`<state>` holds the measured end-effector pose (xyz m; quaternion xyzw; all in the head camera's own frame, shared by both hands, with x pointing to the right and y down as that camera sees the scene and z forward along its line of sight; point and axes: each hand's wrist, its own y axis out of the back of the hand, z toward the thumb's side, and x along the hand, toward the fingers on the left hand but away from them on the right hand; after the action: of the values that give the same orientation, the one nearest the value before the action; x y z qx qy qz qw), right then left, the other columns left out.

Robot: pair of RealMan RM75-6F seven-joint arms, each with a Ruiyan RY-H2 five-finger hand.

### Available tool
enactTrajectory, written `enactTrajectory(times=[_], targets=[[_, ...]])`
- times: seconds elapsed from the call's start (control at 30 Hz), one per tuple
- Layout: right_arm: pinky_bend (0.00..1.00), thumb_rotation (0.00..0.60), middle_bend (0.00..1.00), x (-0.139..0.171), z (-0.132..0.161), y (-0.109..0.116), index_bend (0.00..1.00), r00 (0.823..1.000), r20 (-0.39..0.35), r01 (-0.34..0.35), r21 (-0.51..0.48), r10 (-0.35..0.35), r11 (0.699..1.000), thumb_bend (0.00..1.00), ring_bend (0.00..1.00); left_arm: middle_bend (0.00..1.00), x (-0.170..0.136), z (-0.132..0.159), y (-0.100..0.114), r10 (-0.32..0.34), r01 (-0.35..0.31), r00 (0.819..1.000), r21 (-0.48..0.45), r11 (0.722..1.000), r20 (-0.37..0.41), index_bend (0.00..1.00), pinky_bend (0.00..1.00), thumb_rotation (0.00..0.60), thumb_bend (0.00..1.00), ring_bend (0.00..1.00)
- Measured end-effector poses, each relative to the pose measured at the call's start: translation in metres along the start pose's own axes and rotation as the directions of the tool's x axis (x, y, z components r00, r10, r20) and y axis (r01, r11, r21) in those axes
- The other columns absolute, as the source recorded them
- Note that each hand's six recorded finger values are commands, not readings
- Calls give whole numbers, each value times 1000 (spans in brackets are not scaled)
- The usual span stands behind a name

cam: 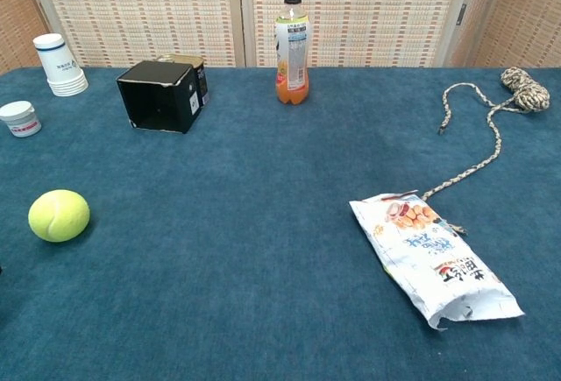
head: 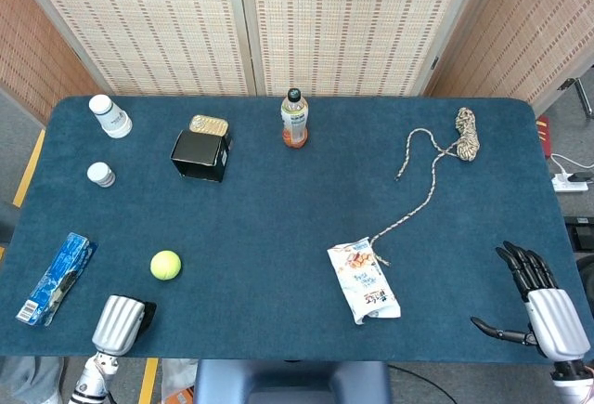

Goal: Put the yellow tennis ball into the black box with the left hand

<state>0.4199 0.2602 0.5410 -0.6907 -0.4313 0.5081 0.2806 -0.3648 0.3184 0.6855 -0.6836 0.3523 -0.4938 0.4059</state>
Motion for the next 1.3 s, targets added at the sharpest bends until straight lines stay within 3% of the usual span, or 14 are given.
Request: enactTrajectory(times=[0.2,0.67,1.0,1.3], targets=[[0,535,0,-1,0,-1,0,1000,4,-4,3,4,1000,0,0,1000,14,11,-6,19,-19,1000,5,1000,17,1000,1000,600,685,1000],[0,535,0,-3,-1,-1,0,1000,1,-11,-1,11,1000,0,0,1000,34,24,-28,-49,47,998,41,998,40,1000,1000,600,684,1000],[0,535,0,-3,0,-2,0,1000,0,-17,4,17,1000,0,0,1000,61,20,-38,-81,80,997,44,996,14,1000,1000,600,684,1000],[0,534,0,-5,1,-8,0,999,-1,-39,17,39,999,0,0,1000,109,10,-25,-53,52,999,64,997,12,1000,1000,600,684,1000]])
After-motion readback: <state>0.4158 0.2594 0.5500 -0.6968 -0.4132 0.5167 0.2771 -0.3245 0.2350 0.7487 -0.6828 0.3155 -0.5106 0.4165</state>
